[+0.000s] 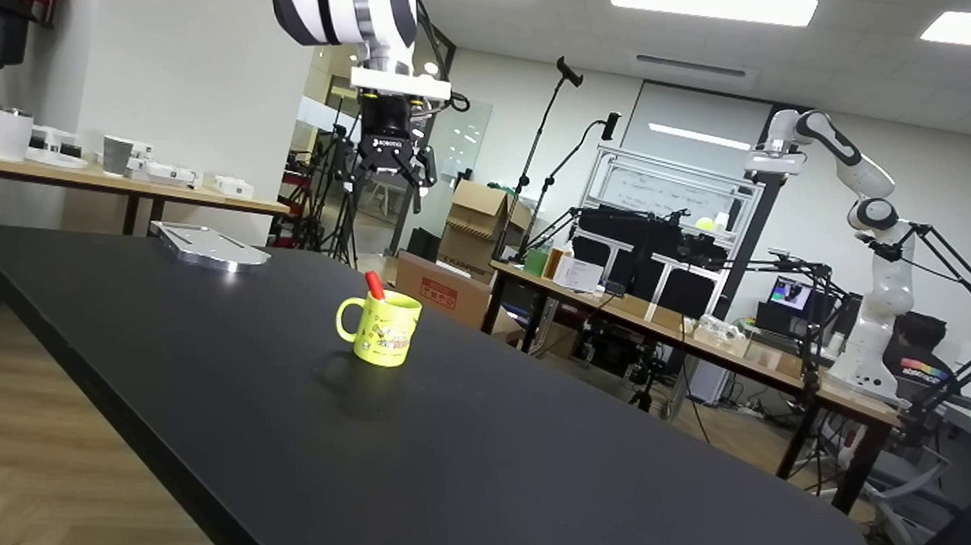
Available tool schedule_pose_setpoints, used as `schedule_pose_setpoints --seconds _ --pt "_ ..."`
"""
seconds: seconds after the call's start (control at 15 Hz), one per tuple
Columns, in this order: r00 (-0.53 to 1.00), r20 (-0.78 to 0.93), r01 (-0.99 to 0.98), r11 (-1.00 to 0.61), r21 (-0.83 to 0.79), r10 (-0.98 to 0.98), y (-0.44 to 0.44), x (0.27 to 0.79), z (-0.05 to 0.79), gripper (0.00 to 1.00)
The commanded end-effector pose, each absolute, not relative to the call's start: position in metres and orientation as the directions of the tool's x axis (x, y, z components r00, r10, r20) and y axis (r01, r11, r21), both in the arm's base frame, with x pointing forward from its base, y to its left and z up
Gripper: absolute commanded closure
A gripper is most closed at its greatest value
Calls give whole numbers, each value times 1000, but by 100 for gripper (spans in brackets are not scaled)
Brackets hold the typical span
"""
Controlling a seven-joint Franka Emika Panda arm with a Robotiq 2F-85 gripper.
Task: Remove the marker from the yellow cup, show it to the camera, and place it on the table
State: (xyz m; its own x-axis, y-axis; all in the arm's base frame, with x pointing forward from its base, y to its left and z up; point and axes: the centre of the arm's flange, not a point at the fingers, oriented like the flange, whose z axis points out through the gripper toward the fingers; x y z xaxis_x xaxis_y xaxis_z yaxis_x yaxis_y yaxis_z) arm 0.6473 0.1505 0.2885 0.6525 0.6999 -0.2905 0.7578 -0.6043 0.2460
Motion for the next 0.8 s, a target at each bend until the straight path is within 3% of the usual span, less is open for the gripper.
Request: schedule_pose_setpoints --seconds 0.0,0.73 --pt "656 -270 754 -596 277 704 152 650 283 0" --pt "654 -265 755 -588 291 709 152 645 223 0"
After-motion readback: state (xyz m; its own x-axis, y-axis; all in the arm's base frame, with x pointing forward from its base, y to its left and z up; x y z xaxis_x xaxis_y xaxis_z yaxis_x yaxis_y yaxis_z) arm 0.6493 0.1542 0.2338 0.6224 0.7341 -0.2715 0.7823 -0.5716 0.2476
